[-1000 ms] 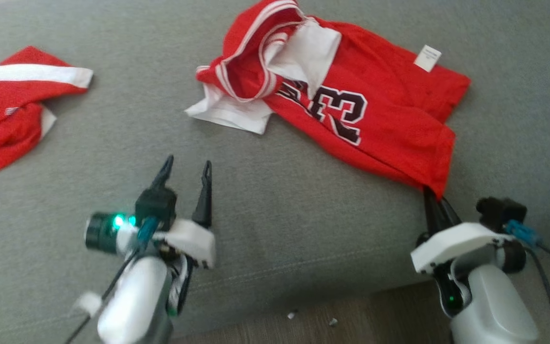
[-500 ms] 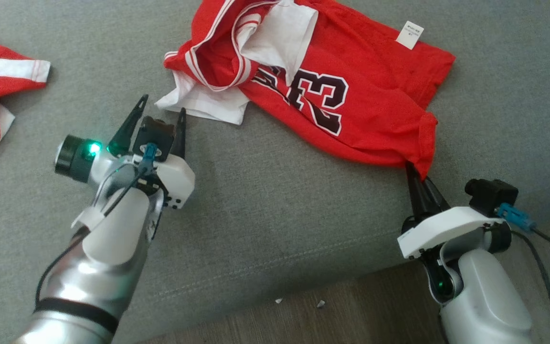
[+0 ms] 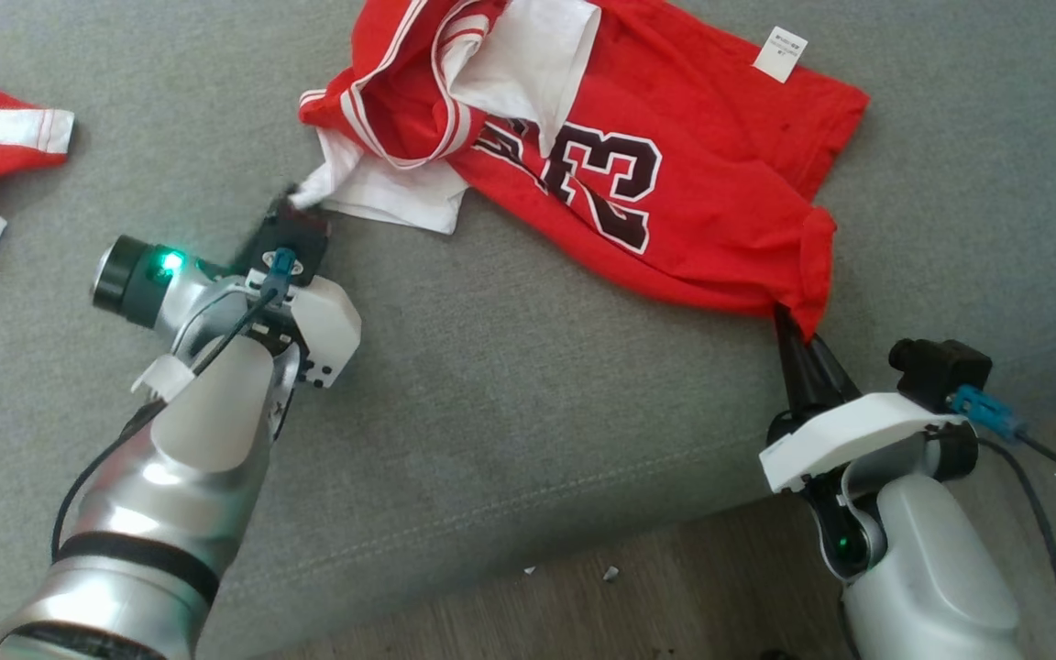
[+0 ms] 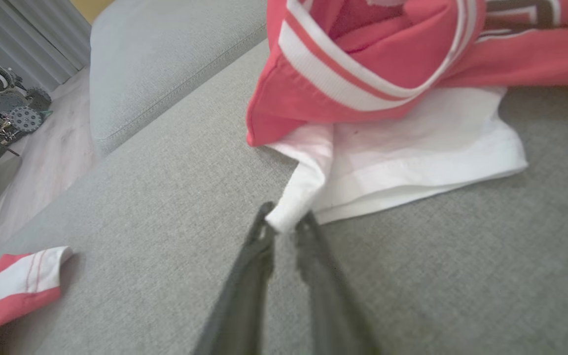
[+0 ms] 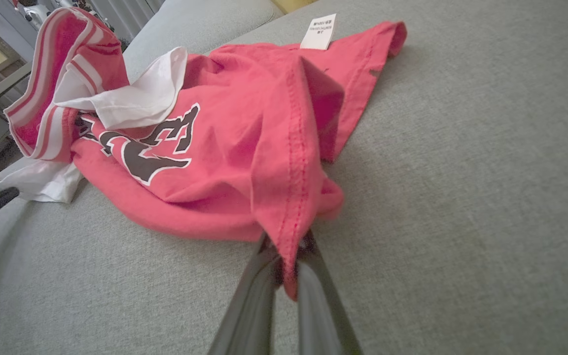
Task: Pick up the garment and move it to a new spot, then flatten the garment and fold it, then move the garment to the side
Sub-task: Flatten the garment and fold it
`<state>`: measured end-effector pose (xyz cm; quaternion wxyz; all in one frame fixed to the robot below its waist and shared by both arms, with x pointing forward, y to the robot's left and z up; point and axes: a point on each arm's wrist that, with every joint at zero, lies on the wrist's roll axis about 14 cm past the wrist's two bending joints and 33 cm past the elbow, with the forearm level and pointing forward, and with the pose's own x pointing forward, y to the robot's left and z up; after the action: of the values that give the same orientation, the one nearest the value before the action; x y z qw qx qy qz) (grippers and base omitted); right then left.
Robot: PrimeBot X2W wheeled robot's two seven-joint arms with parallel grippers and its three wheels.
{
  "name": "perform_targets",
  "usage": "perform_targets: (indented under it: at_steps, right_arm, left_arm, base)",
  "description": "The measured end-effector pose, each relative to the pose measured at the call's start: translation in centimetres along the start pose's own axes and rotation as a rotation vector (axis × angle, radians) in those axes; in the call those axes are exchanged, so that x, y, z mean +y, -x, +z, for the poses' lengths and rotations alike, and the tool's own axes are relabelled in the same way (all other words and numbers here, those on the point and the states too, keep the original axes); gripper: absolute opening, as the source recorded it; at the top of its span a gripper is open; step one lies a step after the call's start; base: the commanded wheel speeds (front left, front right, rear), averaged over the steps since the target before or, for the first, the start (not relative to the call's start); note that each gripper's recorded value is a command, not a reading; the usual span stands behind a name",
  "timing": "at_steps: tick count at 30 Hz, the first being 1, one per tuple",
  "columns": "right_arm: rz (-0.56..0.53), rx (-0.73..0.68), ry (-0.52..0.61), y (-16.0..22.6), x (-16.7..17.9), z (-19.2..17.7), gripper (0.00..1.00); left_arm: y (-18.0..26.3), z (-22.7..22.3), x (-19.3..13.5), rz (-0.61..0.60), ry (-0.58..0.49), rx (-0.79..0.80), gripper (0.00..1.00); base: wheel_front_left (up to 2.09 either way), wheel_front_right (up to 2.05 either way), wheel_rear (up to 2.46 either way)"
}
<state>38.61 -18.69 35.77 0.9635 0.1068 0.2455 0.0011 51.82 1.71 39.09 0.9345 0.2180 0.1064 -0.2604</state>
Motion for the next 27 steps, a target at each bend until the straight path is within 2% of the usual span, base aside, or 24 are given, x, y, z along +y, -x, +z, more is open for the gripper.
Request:
perform_targets:
  at_steps: [6, 10, 11, 15, 20, 27]
  right_arm:
    - [-0.004, -0.01, 0.002, -0.3, -0.1, 0.4, 0.0]
    - [-0.009, -0.048, 0.047, -0.4, -0.3, 1.9, 0.0]
    - [-0.009, -0.048, 0.047, -0.4, -0.3, 1.9, 0.0]
    - [0.005, -0.074, 0.111, -0.4, 0.2, 3.7, 0.0]
    - [0.018, -0.129, 0.216, 0.3, -0.5, 7.7, 0.0]
    - [0.076, -0.276, 0.329, 2.4, 0.9, 16.2, 0.0]
  left_arm:
    - [0.2, 0.4, 0.4, 0.017, 0.058, -0.008, 0.0]
    - [0.6, 2.3, 1.5, 0.048, 0.173, -0.064, 0.0]
    - [0.6, 2.3, 1.5, 0.048, 0.173, -0.064, 0.0]
    - [1.8, 5.4, 2.8, 0.073, 0.345, -0.171, 0.0]
    - [4.7, 8.4, 5.5, 0.131, 0.514, -0.31, 0.0]
    - [10.0, 14.3, 9.4, 0.169, 0.71, -0.483, 0.0]
  base:
    - [0.0, 0.0, 0.0]
    - [0.0, 0.0, 0.0]
    - [0.0, 0.0, 0.0]
    - [0.0, 0.0, 0.0]
    - [0.0, 0.0, 0.0]
    - [0.0, 0.0, 0.0]
